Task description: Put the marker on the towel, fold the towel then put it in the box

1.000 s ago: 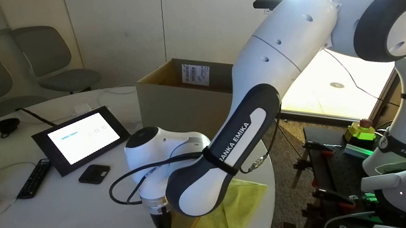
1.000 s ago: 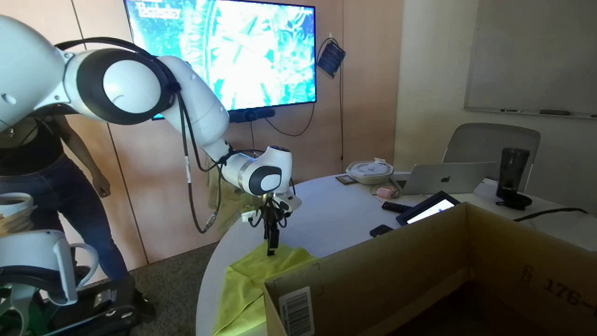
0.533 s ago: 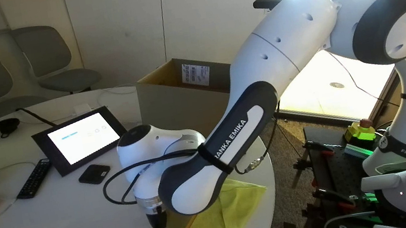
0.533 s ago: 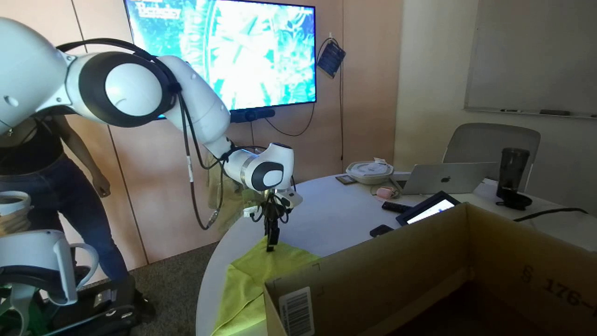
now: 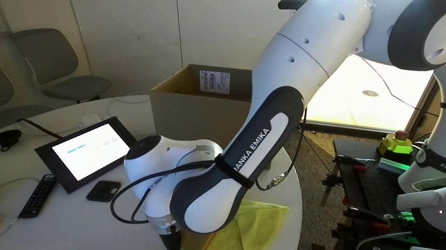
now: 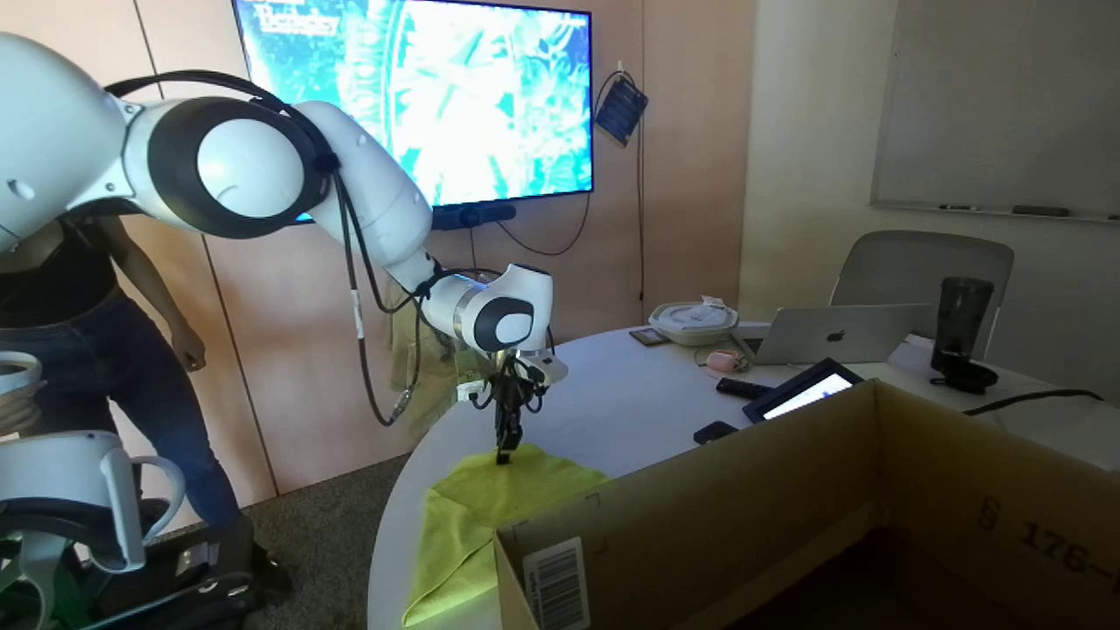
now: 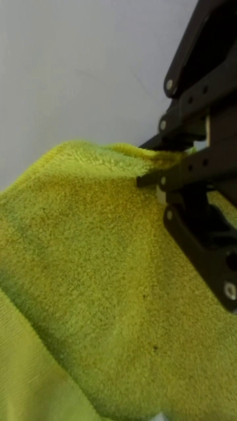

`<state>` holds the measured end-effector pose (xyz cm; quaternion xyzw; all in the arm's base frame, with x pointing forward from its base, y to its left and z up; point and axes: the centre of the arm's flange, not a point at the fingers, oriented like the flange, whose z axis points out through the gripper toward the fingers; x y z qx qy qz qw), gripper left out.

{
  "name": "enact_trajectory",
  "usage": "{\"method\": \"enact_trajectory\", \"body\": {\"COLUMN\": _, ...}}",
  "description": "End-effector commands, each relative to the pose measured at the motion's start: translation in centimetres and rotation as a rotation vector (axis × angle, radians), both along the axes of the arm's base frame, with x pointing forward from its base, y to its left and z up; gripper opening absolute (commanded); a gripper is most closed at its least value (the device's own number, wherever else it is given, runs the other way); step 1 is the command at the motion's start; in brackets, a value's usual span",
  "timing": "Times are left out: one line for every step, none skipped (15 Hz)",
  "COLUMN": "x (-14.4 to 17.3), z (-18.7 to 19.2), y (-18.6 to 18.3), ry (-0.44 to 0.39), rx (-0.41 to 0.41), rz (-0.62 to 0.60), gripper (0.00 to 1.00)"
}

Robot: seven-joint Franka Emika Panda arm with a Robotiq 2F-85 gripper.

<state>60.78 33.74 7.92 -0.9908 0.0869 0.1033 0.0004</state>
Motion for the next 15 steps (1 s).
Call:
{"method": "enact_trajectory", "body": {"x": -0.2, "z": -0.3, "y": 0.4, "ry": 0.011, "rx": -0.009, "rz": -0.008, "gripper": 0.2}}
{"method": "enact_trajectory", "body": {"x": -0.2, "z": -0.2, "y": 0.4, "ry": 0.01, "rx": -0.011, "rz": -0.007, "gripper": 0.19}}
{"method": "enact_trajectory", "body": {"x": -0.4, "z": 0.2, "y": 0.3, "ry": 0.013, "rx": -0.013, "rz": -0.008, "gripper": 0.22}}
{"method": "enact_trajectory", "body": {"x": -0.7, "z": 0.7, "y": 0.1, "ry": 0.017, "rx": -0.018, "rz": -0.004, "gripper": 0.2}}
{"method": "enact_trajectory", "body": {"x": -1.0, "z": 1.0, "y": -0.1, "ry": 0.025, "rx": -0.033, "rz": -0.002, "gripper": 0.2}}
{"method": "enact_trajectory", "body": {"x": -1.4, "z": 1.3, "y": -0.3, "ry": 0.041, "rx": -0.046, "rz": -0.004, "gripper": 0.14}}
{"method": "enact_trajectory", "body": {"x": -1.8, "z": 1.5, "y": -0.6, "ry": 0.056, "rx": -0.061, "rz": -0.006, "gripper": 0.15}}
{"method": "enact_trajectory", "body": {"x": -2.2, "z": 1.5, "y": -0.7, "ry": 0.071, "rx": -0.074, "rz": -0.002, "gripper": 0.14}}
{"method": "enact_trajectory", "body": {"x": -2.6, "z": 1.4, "y": -0.7, "ry": 0.089, "rx": -0.095, "rz": -0.005, "gripper": 0.12}}
{"method": "enact_trajectory", "body": {"x": -2.9, "z": 1.2, "y": -0.8, "ry": 0.107, "rx": -0.119, "rz": -0.016, "gripper": 0.13}}
{"method": "enact_trajectory", "body": {"x": -3.2, "z": 1.3, "y": -1.1, "ry": 0.117, "rx": -0.134, "rz": -0.033, "gripper": 0.11}}
{"method": "enact_trajectory", "body": {"x": -3.5, "z": 1.4, "y": -1.3, "ry": 0.123, "rx": -0.152, "rz": -0.037, "gripper": 0.1}}
{"method": "enact_trajectory", "body": {"x": -3.7, "z": 1.7, "y": -1.4, "ry": 0.127, "rx": -0.182, "rz": -0.042, "gripper": 0.11}}
{"method": "enact_trajectory", "body": {"x": -3.9, "z": 2.1, "y": -1.6, "ry": 0.131, "rx": -0.22, "rz": -0.05, "gripper": 0.1}}
{"method": "enact_trajectory", "body": {"x": -4.2, "z": 2.5, "y": -1.9, "ry": 0.135, "rx": -0.258, "rz": -0.056, "gripper": 0.11}}
